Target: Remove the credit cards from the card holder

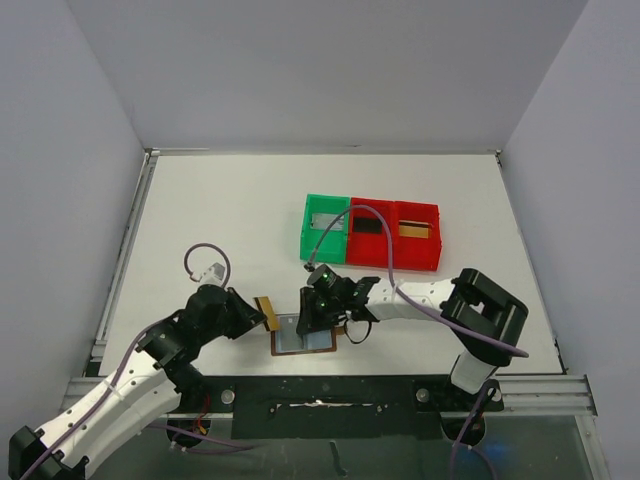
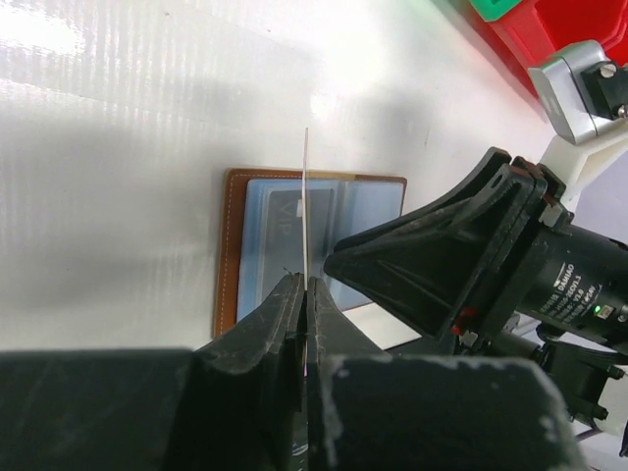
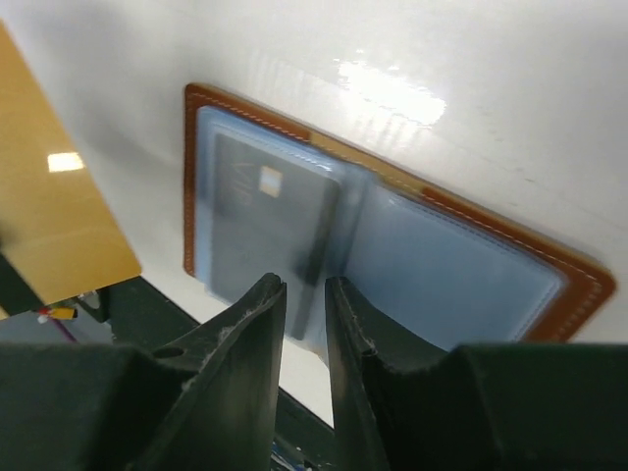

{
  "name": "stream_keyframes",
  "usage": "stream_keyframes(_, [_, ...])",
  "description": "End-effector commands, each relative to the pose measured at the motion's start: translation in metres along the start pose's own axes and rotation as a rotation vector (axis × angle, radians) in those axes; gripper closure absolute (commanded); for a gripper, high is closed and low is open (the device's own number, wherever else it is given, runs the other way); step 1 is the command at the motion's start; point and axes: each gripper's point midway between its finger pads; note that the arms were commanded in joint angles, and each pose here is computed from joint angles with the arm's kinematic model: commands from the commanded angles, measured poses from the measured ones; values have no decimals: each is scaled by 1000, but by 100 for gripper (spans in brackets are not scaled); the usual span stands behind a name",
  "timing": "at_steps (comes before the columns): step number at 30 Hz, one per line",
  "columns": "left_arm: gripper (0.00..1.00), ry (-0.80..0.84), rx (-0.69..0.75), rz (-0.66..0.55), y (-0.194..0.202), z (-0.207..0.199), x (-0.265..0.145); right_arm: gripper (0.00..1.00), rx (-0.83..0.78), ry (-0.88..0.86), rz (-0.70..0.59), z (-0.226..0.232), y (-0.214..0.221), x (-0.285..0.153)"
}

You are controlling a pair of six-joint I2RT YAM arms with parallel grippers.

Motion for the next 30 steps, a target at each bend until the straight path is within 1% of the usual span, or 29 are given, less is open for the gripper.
stream_keyframes(1, [100,111,14,-22,-10,-28,-3,73,1,76,-88,-11,-20,-22])
stream_keyframes(2, [100,130,22,-17,-9,-32,-3,72,-14,73,-110,-8,-26,-28])
stream_keyframes(5, [100,185,44,-5,-10,-46,-2,63,-46,50,-198,4,-48,-53])
stream_keyframes(8, [100,273,77,15,-10,-68,-5,39,-51,19,-314,8,-72,-88])
stream_keyframes(11, [100,381,102,13,-14,-93,-10,25,-19,-30,-418,-5,-92,-121])
stream_keyframes(12, [100,420,108,9,-16,-102,-13,19,-1,-50,-457,-12,-99,-132])
stream_keyframes(13, [100,449,113,7,-17,-108,-15,12,15,-80,-497,-18,-105,-145])
stream_keyframes(14, [100,482,116,-2,-19,-116,-17,2,27,-107,-539,-24,-111,-157])
stream_keyframes(16, [100,552,123,-11,-22,-131,-24,2,50,-145,-652,-37,-123,-189])
stream_keyframes(17, [100,583,126,-15,-24,-137,-26,2,58,-135,-696,-45,-126,-200])
stream_keyframes(19, [100,634,128,-24,-26,-147,-31,2,81,-98,-761,-61,-129,-216])
stream_keyframes(21, [100,683,129,-36,-29,-157,-35,2,92,-77,-798,-71,-133,-227])
stream_keyframes(23, [100,732,125,-46,-31,-166,-39,2,94,-65,-802,-76,-135,-234])
stream_keyframes(24, [100,753,123,-49,-32,-170,-41,2,70,-70,-796,-76,-135,-236])
stream_keyframes(27, [100,814,122,-52,-33,-180,-46,2,5,-132,-757,-68,-134,-234])
stream_keyframes(30, [100,838,131,-42,-31,-184,-46,2,21,-206,-741,-69,-135,-233])
Point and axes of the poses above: each gripper's point midway between its finger pads, its own x axis out along the fingers, its own z axis along the line the jaws close on, y = z × x, and after that the axes turned 4 degrees about x, right-handed
